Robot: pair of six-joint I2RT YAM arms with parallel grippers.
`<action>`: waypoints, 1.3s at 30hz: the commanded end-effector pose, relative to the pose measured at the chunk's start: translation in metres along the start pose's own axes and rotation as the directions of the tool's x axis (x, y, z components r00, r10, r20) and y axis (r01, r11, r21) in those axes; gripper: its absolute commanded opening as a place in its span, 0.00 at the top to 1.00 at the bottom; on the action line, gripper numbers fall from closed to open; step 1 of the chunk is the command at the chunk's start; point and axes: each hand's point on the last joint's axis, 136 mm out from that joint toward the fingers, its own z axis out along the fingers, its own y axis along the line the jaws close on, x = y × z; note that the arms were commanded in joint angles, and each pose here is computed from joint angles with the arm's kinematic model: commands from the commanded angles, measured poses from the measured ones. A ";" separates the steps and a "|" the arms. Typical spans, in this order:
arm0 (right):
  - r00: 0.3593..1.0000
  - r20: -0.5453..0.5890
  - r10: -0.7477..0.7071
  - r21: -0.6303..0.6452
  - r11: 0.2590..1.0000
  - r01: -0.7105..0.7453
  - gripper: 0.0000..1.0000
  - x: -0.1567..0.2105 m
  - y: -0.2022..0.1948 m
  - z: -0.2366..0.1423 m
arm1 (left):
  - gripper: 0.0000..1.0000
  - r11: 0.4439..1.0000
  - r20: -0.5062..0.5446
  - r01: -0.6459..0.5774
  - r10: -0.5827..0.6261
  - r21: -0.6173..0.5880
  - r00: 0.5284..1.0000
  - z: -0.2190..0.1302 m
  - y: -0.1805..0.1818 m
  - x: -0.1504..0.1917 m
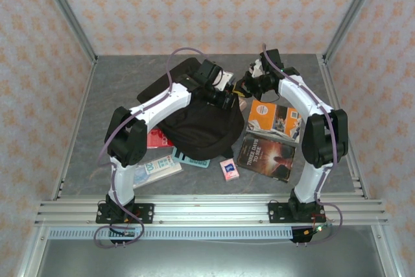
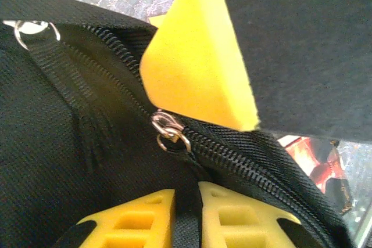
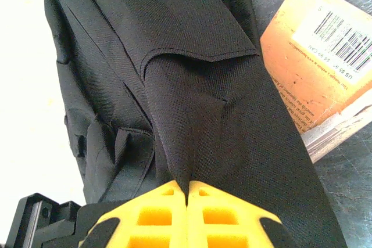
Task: Pack the student bag
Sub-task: Unzip the student bag at the top-center of the table.
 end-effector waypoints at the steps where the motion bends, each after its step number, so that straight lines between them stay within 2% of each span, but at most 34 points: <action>1: 0.999 -0.001 -0.039 -0.045 0.998 0.039 1.00 -0.004 0.015 -0.004 | 0.83 0.996 0.067 -0.005 -0.001 0.087 0.998 -0.029 -0.023 -0.015; 6: 0.999 -0.001 -0.037 -0.045 0.998 0.037 1.00 -0.005 0.016 -0.004 | 0.74 0.989 0.076 0.035 -0.046 0.142 0.996 -0.027 -0.026 -0.019; 13: 0.999 -0.012 -0.033 -0.059 0.998 0.032 1.00 -0.005 0.019 -0.003 | 0.72 0.974 0.048 0.088 -0.100 0.209 0.994 -0.015 -0.028 -0.017; 24: 1.000 -0.022 -0.009 -0.095 0.996 0.006 1.00 -0.006 0.019 0.005 | 0.75 0.991 0.016 0.100 -0.102 0.087 0.995 -0.001 -0.002 -0.005; 29: 0.999 -0.032 -0.004 -0.113 0.994 0.000 1.00 -0.006 0.023 0.007 | 0.81 0.992 -0.004 0.114 -0.114 0.055 0.993 0.009 0.008 0.000; 31: 0.999 -0.034 -0.009 -0.120 0.993 0.004 1.00 -0.006 0.027 0.007 | 0.78 0.992 -0.003 0.115 -0.115 0.053 0.993 0.011 0.009 -0.001; 33: 0.999 -0.039 -0.015 -0.123 0.992 0.010 1.00 -0.004 0.030 0.008 | 0.70 0.993 -0.007 0.112 -0.112 0.029 0.994 0.011 0.013 -0.001; 34: 0.999 -0.040 -0.017 -0.123 0.992 0.012 1.00 -0.003 0.031 0.009 | 0.71 0.994 -0.008 0.106 -0.106 0.017 0.994 0.011 0.014 -0.002; 39: 1.000 -0.017 -0.009 -0.098 0.995 0.007 1.00 -0.004 0.027 0.009 | 0.94 0.997 -0.005 0.078 -0.078 -0.014 0.997 0.005 0.016 -0.006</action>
